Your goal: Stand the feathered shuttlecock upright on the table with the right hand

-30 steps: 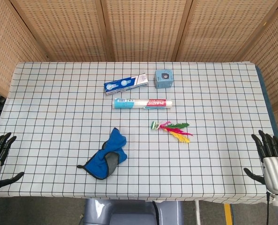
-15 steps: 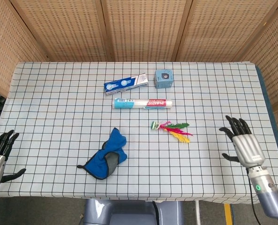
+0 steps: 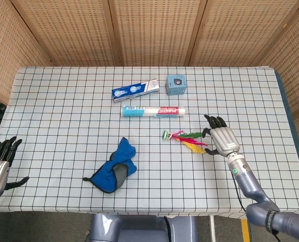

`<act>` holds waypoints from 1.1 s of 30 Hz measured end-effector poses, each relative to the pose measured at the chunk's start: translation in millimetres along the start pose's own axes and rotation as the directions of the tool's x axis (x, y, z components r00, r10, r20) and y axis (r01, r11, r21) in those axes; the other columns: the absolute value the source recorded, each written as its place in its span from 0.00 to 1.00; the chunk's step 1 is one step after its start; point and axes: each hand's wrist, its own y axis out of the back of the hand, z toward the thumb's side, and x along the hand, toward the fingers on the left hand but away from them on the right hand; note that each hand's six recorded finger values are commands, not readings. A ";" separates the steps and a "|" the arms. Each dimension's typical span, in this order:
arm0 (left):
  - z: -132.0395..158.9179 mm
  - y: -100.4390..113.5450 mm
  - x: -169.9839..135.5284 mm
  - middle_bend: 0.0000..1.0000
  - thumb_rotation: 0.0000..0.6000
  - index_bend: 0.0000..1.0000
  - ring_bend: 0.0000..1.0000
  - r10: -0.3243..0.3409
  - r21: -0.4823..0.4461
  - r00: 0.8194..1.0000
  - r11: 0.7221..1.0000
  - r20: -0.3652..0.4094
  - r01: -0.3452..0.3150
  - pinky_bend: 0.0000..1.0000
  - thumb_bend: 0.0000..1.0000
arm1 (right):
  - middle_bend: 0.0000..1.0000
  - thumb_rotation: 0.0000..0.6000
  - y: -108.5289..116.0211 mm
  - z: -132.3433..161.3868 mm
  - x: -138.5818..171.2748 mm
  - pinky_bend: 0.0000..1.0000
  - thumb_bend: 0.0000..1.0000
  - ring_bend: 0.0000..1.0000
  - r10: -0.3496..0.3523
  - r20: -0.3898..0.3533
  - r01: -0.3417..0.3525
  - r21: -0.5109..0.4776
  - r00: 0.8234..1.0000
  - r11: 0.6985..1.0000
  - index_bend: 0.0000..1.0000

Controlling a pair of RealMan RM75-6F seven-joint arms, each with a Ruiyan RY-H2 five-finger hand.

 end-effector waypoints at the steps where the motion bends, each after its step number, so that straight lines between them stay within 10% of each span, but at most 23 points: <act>1: 0.2 -1.0 0.9 0.00 1.00 0.00 0.00 -0.003 0.003 1.000 1.000 -0.002 0.003 0.00 0.00 | 0.00 1.00 -1.8 2.4 -2.9 0.00 0.44 0.00 0.004 -0.001 -0.004 0.003 1.000 1.000 0.48; 33: 1.5 -6.6 5.0 0.00 1.00 0.00 0.00 -0.023 0.011 1.000 1.000 -0.014 0.023 0.00 0.00 | 0.01 1.00 -45.5 2.1 -33.6 0.00 0.65 0.00 0.090 0.085 -0.098 0.086 0.992 0.991 0.66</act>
